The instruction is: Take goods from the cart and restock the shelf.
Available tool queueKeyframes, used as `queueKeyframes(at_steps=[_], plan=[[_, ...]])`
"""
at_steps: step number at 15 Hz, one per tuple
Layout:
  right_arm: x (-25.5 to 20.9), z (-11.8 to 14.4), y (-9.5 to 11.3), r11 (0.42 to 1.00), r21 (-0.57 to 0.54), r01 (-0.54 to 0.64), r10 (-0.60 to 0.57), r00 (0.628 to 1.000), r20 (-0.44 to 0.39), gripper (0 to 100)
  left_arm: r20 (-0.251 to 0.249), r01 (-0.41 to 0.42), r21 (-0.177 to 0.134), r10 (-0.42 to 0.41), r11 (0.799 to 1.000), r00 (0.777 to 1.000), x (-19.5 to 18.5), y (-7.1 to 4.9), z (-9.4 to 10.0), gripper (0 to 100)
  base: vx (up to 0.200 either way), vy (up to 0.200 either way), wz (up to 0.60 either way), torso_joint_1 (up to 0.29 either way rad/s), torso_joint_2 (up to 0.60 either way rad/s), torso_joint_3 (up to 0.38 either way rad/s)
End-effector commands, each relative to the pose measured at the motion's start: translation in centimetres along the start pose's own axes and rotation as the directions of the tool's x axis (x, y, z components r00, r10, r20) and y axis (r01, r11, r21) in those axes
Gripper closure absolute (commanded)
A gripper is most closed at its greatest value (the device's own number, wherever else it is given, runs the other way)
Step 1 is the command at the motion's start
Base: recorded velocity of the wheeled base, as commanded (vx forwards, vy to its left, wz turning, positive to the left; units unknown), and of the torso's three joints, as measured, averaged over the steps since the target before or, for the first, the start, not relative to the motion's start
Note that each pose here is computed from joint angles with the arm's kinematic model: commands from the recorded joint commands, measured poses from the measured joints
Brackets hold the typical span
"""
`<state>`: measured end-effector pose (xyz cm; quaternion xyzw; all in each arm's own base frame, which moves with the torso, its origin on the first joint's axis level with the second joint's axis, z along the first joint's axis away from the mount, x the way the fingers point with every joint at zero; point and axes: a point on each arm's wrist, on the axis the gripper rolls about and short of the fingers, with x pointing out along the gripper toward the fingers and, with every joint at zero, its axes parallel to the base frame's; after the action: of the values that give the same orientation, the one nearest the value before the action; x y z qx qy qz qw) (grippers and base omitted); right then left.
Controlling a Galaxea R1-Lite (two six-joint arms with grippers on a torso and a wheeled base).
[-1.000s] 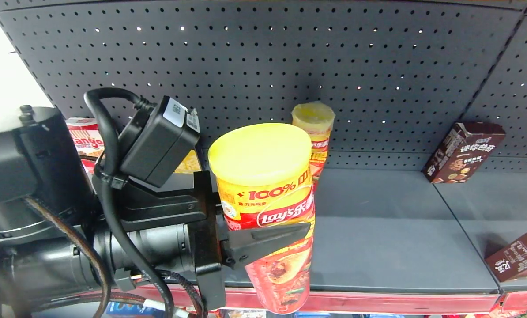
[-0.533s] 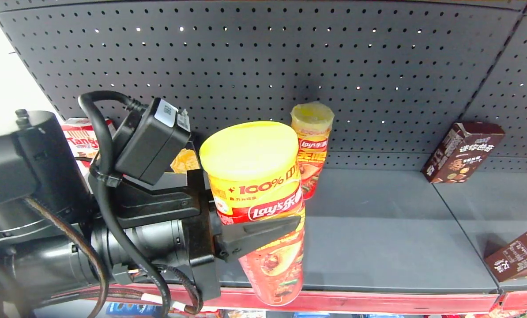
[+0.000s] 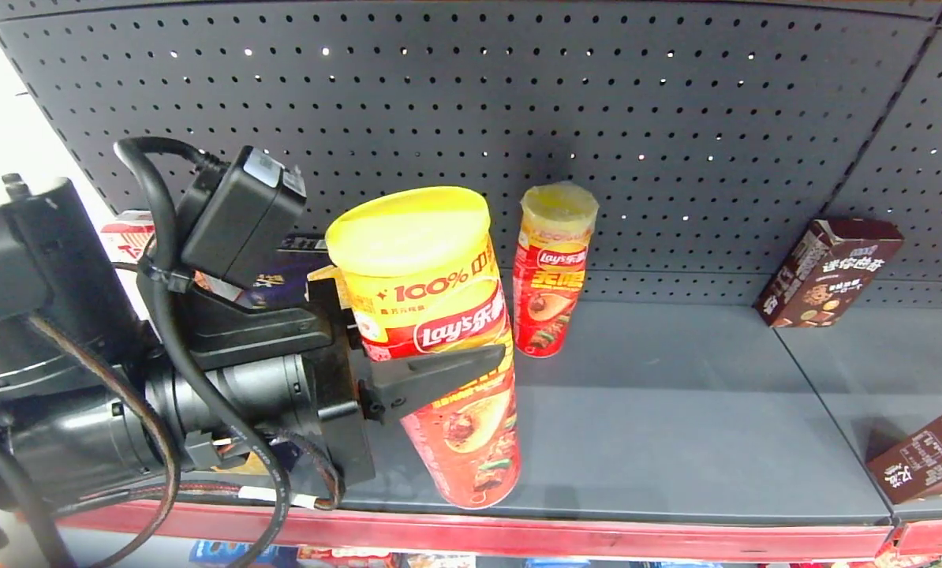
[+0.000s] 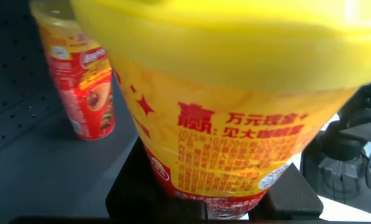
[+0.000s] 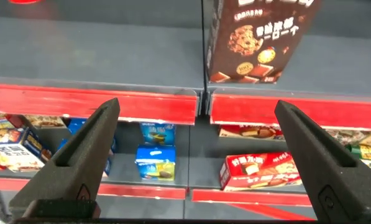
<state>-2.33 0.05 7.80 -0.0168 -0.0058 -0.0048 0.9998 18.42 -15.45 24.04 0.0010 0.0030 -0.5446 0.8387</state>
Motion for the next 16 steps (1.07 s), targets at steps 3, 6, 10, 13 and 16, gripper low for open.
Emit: queueKeyframes(at_steps=[3, 6, 10, 13, 16], plan=[[2.2, 13.1, -0.4, 0.988, 0.145, -0.053, 0.046, 0.998, 0.053, 0, 0.018, -0.029, 0.003, 0.029, 1.000, 0.999, -1.6, -0.1, 0.3, 100, 0.000, 0.000, 0.00, 0.000, 0.00, 0.000], [5.9, 15.3, 0.1, 0.971, 0.077, -0.227, 0.231, 0.972, -0.043, 0, 0.009, -0.031, -0.003, 0.031, 1.000, 0.999, -2.0, -0.3, 0.0, 100, 0.000, 0.000, 0.00, 0.000, 0.00, 0.000], [10.1, 15.9, 1.6, 0.925, 0.002, -0.379, 0.374, 0.912, -0.168, 0, 0.002, -0.031, -0.007, 0.031, 1.000, 1.000, -2.1, -0.3, -0.3, 100, 0.000, 0.000, 0.00, 0.000, 0.00, 0.000], [13.3, 17.5, 3.1, 0.897, -0.009, -0.441, 0.433, 0.884, -0.177, 0, -0.005, -0.032, -0.011, 0.032, 0.999, 0.999, -2.0, -0.2, -0.4, 100, 0.000, 0.000, 0.00, 0.000, 0.00, 0.000], [16.5, 18.6, 4.8, 0.857, -0.021, -0.515, 0.508, 0.850, -0.139, 0, -0.010, -0.032, -0.014, 0.032, 0.999, 0.999, -1.8, -0.1, -0.5, 100, 0.000, 0.000, 0.00, 0.000, 0.00, 0.000]])
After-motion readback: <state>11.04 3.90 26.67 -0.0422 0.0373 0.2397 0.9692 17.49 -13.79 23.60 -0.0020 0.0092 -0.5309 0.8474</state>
